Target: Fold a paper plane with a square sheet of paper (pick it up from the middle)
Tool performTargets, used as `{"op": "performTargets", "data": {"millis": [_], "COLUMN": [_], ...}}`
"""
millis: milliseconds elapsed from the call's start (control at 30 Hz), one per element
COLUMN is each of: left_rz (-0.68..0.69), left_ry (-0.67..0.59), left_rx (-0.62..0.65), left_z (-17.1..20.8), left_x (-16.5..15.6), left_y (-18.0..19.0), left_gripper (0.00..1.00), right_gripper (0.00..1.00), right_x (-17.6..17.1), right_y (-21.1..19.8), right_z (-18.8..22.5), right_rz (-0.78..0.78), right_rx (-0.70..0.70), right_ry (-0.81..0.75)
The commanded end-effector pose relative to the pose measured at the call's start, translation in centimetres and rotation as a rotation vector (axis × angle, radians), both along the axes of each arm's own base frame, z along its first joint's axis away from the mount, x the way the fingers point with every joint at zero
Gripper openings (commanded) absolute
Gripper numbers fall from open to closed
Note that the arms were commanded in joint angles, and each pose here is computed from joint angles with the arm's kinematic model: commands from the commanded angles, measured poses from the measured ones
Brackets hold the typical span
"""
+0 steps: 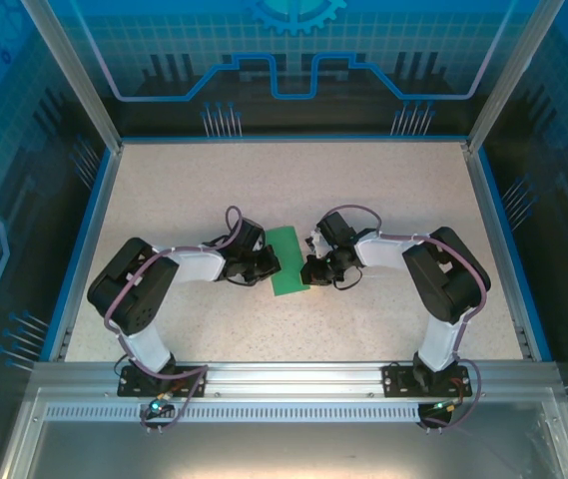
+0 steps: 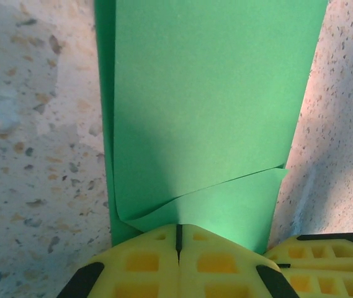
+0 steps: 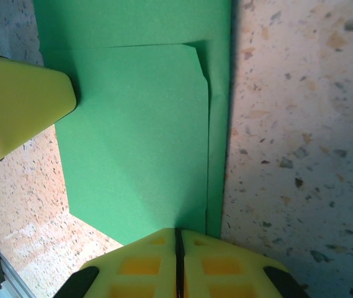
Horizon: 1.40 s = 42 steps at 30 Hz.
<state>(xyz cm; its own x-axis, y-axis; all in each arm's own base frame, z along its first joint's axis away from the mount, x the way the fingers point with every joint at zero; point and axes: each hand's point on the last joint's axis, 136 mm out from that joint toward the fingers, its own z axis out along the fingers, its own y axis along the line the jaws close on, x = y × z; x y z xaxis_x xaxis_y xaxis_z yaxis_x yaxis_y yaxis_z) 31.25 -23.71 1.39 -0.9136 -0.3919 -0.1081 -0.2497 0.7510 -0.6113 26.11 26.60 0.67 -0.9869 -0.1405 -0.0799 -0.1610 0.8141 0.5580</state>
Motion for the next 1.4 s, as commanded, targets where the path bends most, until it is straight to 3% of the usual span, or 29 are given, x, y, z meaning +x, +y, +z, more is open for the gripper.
{"op": "performTargets", "data": {"millis": [0,267,533,1067,1233,1367], "left_rz": [0.082,-0.015,-0.100,-0.073,-0.069,-0.069], "left_ry": [0.004,-0.076,-0.126,0.023,0.042,0.046], "left_rx": [0.116,0.043,-0.163,0.002,0.023,0.030], "left_z": [-0.5,2.1,4.5,-1.3,-2.0,-2.1], "left_x": [0.8,1.1,1.0,0.6,0.1,0.0], "left_y": [3.5,1.9,-1.6,-0.1,0.3,0.5], "left_gripper": [0.06,0.08,0.08,0.06,0.06,0.06], "right_gripper": [0.09,0.09,0.09,0.10,0.14,0.16], "right_x": [-4.7,-5.5,-5.4,-3.4,-1.2,-0.7], "right_y": [-4.0,-4.5,-4.3,-2.7,-0.8,1.7], "right_z": [-4.9,-5.4,-5.2,-1.9,1.8,2.2], "right_rz": [-0.009,-0.010,-0.008,-0.009,-0.004,0.042], "right_rx": [-0.213,-0.222,-0.213,-0.131,-0.108,-0.093], "right_ry": [0.175,0.191,0.185,0.079,-0.048,-0.072]}}
